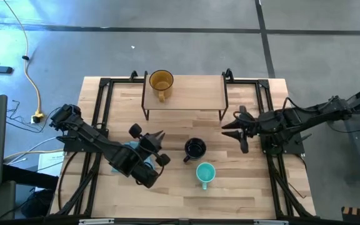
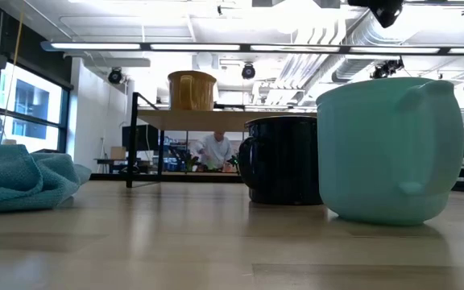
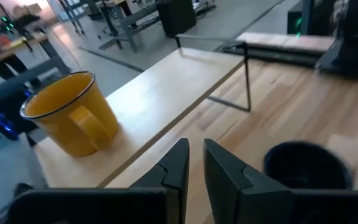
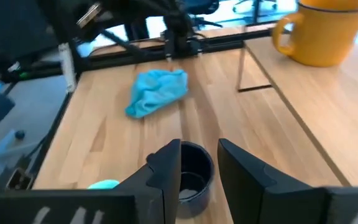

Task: Stack small to large cups/mugs on shelf
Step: Put the black cup on the shelf

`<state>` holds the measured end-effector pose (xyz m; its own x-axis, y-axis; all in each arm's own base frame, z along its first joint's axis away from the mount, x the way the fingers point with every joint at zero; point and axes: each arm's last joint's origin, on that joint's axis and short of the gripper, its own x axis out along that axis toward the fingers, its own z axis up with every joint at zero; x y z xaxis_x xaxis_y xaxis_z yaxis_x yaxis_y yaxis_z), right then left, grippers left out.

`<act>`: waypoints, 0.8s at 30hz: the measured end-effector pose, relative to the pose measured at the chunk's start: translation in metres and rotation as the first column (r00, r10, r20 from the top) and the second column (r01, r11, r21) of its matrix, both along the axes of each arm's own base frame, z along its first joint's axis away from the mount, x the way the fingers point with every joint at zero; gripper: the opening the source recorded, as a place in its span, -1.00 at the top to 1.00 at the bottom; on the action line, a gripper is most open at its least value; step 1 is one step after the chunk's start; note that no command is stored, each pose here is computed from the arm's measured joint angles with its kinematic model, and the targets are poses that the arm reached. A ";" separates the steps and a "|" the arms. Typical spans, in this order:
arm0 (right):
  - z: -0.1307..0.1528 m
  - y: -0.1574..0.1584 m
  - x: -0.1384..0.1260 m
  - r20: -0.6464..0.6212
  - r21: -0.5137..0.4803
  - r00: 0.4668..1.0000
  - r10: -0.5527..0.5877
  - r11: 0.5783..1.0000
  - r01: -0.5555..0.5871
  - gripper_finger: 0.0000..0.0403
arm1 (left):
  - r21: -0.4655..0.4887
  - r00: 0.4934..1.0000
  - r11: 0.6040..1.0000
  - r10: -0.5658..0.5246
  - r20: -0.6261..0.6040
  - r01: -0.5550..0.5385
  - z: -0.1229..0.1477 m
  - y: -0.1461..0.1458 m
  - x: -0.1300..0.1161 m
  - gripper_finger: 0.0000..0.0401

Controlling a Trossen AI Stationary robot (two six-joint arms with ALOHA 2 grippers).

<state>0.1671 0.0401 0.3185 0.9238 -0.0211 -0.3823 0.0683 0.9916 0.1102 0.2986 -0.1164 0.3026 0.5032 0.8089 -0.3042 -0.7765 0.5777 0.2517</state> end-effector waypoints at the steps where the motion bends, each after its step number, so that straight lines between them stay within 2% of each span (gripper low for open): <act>1: 0.000 0.000 0.000 0.000 -0.008 1.000 0.014 1.000 -0.014 0.52 | -0.012 1.000 1.000 -0.002 0.011 0.002 0.003 -0.001 0.001 0.81; 5: 0.002 0.001 0.001 0.021 -0.006 0.999 0.030 1.000 -0.030 0.52 | -0.055 1.000 0.998 -0.012 0.029 0.013 0.011 -0.002 0.003 0.81; 11: 0.007 0.001 0.003 0.075 0.008 0.997 0.029 1.000 -0.029 0.52 | -0.068 0.999 0.998 -0.013 0.035 0.016 0.013 -0.002 0.003 0.81; 17: 0.011 0.002 0.004 0.113 0.022 0.993 0.026 0.999 -0.029 0.52 | -0.118 0.991 0.989 -0.097 -0.095 0.086 0.009 -0.004 0.003 0.81; 24: 0.015 0.002 0.005 0.158 0.115 0.987 -0.023 0.993 0.005 0.52 | -0.168 0.981 0.980 -0.131 -0.145 0.106 0.001 -0.006 0.004 0.81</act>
